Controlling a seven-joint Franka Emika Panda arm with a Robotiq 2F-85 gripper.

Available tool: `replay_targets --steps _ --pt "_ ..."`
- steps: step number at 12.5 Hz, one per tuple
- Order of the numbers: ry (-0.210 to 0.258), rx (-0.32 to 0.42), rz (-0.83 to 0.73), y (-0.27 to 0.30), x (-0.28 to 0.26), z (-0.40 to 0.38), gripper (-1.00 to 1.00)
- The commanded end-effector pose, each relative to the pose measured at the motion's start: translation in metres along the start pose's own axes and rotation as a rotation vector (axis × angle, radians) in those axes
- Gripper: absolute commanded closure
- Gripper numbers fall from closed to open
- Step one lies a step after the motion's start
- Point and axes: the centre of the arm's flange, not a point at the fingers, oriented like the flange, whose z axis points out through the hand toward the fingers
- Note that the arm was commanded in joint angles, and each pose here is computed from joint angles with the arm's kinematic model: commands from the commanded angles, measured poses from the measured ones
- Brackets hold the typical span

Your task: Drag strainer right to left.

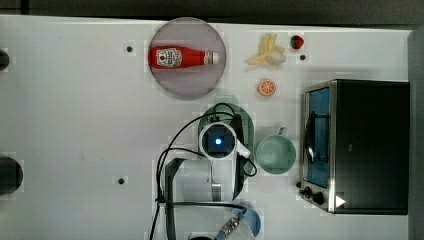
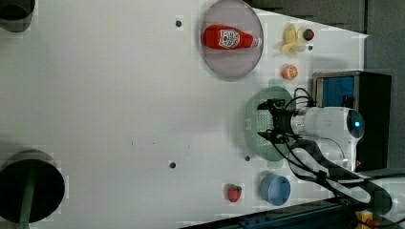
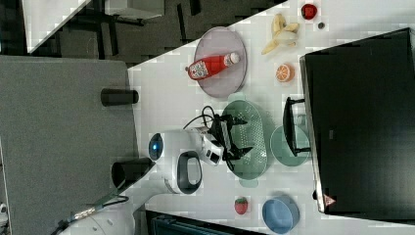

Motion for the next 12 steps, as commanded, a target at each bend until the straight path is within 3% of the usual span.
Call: replay_targets --steps 1,4,12 --pt "-0.008 0.025 0.056 -0.007 -0.017 -0.01 -1.0" --pt "-0.024 0.026 0.115 -0.009 -0.042 -0.011 -1.0" --pt "-0.067 0.023 0.101 -0.01 -0.121 -0.014 -1.0"
